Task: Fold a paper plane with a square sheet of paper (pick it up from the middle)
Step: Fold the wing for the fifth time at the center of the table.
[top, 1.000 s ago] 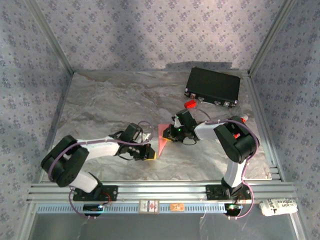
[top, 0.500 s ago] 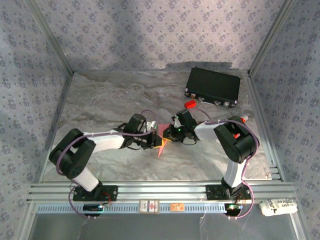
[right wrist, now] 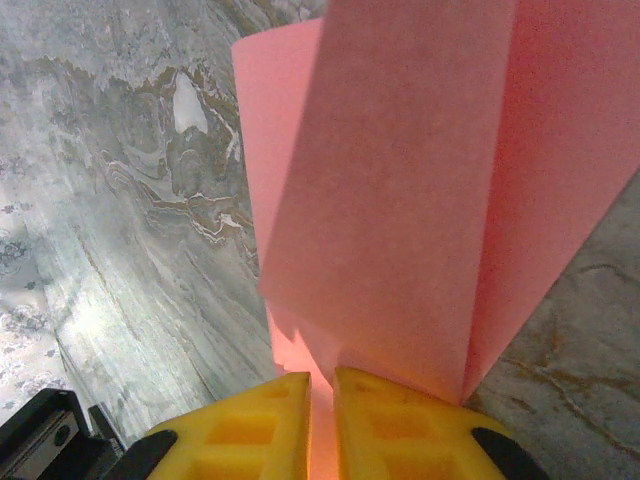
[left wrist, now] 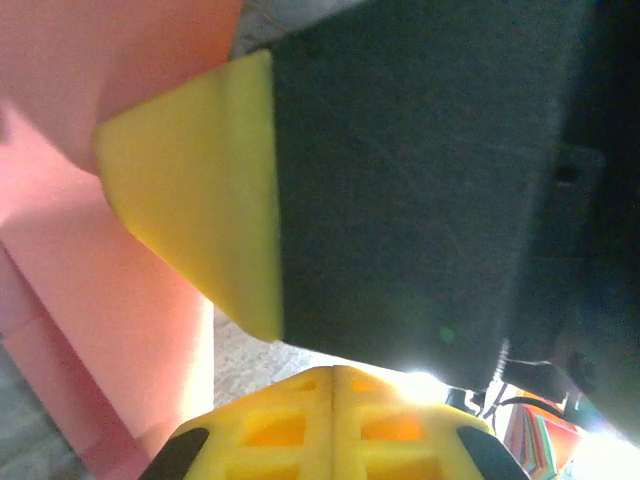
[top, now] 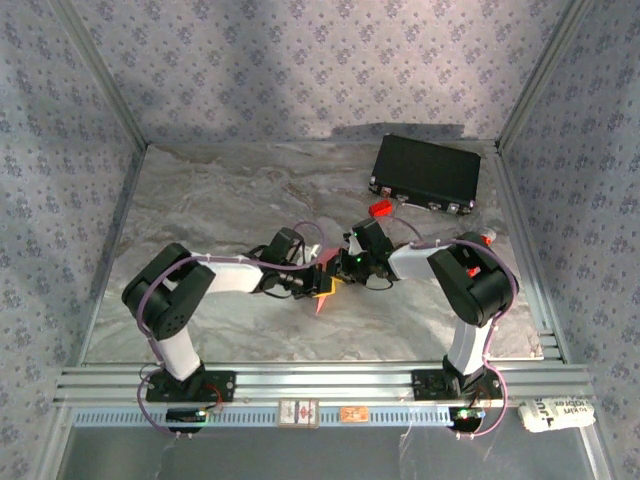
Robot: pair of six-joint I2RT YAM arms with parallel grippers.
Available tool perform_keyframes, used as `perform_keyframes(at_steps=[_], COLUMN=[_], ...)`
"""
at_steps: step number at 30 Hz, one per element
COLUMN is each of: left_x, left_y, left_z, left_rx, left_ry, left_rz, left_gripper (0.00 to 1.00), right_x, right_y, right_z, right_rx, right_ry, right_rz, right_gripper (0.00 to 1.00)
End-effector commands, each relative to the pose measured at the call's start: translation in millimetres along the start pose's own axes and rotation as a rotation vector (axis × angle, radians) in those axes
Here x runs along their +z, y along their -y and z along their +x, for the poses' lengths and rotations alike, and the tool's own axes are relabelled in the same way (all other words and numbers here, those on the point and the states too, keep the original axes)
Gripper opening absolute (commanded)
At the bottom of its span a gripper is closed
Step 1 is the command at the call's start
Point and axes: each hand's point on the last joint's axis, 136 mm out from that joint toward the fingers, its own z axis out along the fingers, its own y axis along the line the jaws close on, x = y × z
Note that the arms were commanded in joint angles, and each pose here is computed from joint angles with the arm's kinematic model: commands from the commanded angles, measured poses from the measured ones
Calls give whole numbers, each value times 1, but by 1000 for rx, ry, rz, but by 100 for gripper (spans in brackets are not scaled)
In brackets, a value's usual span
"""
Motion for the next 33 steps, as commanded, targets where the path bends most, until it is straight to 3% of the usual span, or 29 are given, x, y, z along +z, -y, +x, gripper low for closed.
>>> perform_keyframes(at_steps=[1, 14, 28, 33], left_x=[6, 0, -15, -19], left_y=[-10, -49, -61, -53], left_z=[1, 38, 64, 60], left_rx=[17, 7, 51, 67], left_ry=[-10, -82, -146, -116], left_rz=[-37, -168, -257, -248], left_gripper=[6, 5, 4, 4], right_x=[6, 6, 5, 5], right_y=[61, 66, 65, 63], right_z=[21, 22, 21, 21], right_rx=[87, 98, 97, 92], right_ry=[-36, -38, -35, -35], right_rz=[214, 225, 227, 224], right_gripper=[16, 16, 16, 16])
